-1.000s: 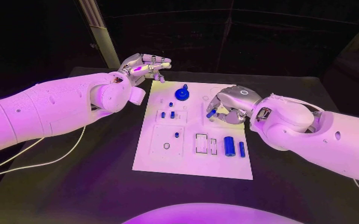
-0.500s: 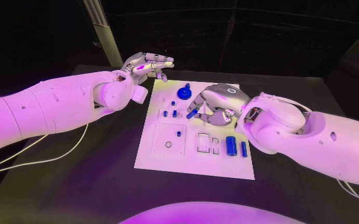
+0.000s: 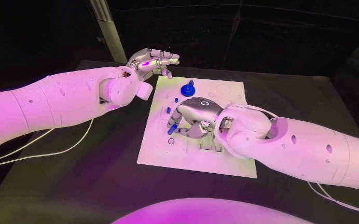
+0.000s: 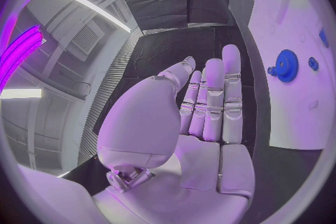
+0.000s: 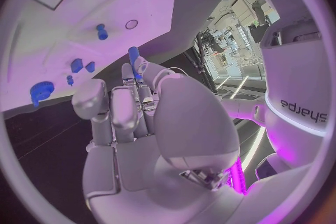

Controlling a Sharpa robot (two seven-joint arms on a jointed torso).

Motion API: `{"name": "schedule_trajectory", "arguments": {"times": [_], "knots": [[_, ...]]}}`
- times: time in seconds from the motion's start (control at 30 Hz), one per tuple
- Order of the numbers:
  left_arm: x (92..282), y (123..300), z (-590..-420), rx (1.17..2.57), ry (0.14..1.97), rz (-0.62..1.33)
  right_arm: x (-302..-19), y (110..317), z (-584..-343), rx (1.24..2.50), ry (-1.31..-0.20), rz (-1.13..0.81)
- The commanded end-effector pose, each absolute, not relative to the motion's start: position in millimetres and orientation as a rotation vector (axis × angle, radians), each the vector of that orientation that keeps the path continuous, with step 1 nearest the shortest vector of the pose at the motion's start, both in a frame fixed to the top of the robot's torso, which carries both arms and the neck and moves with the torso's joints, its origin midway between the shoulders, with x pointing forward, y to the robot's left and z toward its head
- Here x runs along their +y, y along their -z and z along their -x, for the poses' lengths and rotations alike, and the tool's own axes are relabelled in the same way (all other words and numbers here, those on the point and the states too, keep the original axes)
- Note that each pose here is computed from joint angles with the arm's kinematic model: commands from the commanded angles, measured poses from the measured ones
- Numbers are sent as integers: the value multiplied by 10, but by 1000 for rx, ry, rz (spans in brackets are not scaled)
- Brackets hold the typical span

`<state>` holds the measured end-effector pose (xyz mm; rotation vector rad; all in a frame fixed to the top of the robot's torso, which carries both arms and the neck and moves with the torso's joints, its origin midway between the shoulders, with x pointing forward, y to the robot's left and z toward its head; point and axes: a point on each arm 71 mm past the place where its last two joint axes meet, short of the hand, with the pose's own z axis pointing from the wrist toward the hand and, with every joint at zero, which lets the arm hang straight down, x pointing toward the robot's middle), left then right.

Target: Assemble the parts on the task board

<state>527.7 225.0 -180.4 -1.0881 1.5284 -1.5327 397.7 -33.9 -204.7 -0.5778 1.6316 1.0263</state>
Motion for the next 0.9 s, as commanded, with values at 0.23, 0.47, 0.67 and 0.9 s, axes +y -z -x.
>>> {"name": "schedule_trajectory", "arguments": {"times": [0.23,0.47,0.67,0.9], "knots": [[2213,1785,-5272,1531,1558,1081,-220,2173,-3967,1689,-989,684],[2214,1785,-5273,1531,1557,1082,-183,2201,-3967,1697,-964,714],[2216,1786,-5274,1532,1556,1082,-193,2212,-3975,1696,-932,731],[2215,1787,-5276,1532,1556,1082,-185,2233,-3967,1721,-912,755]]}}
